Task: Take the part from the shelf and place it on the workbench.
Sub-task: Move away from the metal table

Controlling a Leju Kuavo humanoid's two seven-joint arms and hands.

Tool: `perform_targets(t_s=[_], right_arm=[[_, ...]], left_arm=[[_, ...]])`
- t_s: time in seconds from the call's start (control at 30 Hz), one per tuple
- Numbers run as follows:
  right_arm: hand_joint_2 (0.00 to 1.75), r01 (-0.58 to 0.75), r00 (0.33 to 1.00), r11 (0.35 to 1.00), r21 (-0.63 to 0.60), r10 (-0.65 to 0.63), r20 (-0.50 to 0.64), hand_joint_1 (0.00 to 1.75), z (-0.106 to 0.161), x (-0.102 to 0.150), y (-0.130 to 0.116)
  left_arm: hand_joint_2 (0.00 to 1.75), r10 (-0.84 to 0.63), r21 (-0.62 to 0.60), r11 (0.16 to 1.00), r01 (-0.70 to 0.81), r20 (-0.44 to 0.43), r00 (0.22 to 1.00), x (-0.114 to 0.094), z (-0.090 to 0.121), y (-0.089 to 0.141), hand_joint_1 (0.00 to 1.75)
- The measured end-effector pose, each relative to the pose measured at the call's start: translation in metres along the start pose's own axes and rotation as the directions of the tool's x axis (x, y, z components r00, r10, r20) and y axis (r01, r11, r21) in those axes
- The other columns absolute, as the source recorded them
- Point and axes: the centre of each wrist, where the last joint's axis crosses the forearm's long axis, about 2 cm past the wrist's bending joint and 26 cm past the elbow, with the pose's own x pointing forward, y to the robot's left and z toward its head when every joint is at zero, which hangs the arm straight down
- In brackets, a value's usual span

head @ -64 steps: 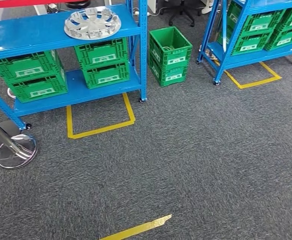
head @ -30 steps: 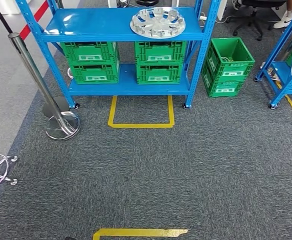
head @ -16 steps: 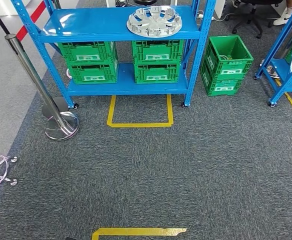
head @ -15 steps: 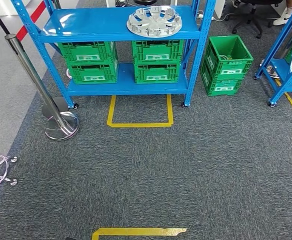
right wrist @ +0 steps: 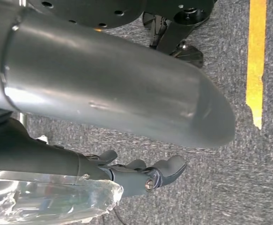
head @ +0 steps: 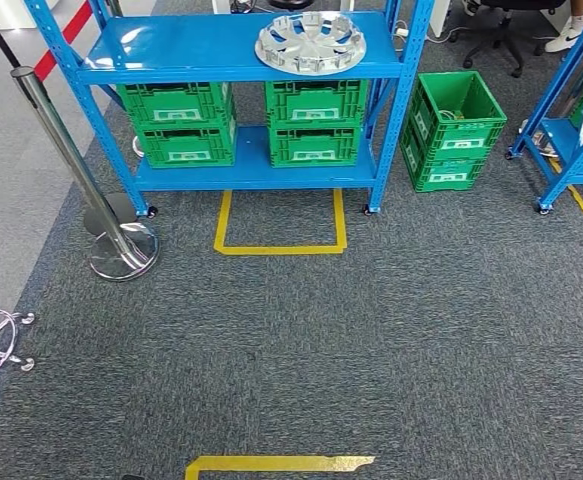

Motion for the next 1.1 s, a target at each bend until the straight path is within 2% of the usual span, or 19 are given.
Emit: perform_targets(t_s=[0.3, 1.1], right_arm=[[0.00, 0.007, 1.000, 1.000, -0.012, -0.007, -0.021, 0.00, 0.0014, -0.0021, -0.0014], [0.00, 0.012, 1.000, 1.000, -0.016, -0.012, -0.006, 0.00, 0.0037, 0.0046, 0.0010]], left_arm=[[0.00, 0.084, 0.023, 0.996, -0.083, -0.041, 0.996, -0.0028, 0.0010, 0.0002, 0.00], [0.00, 0.055, 0.044, 0.998, -0.054, -0.009, 0.998, 0.0012, 0.0013, -0.0026, 0.00]])
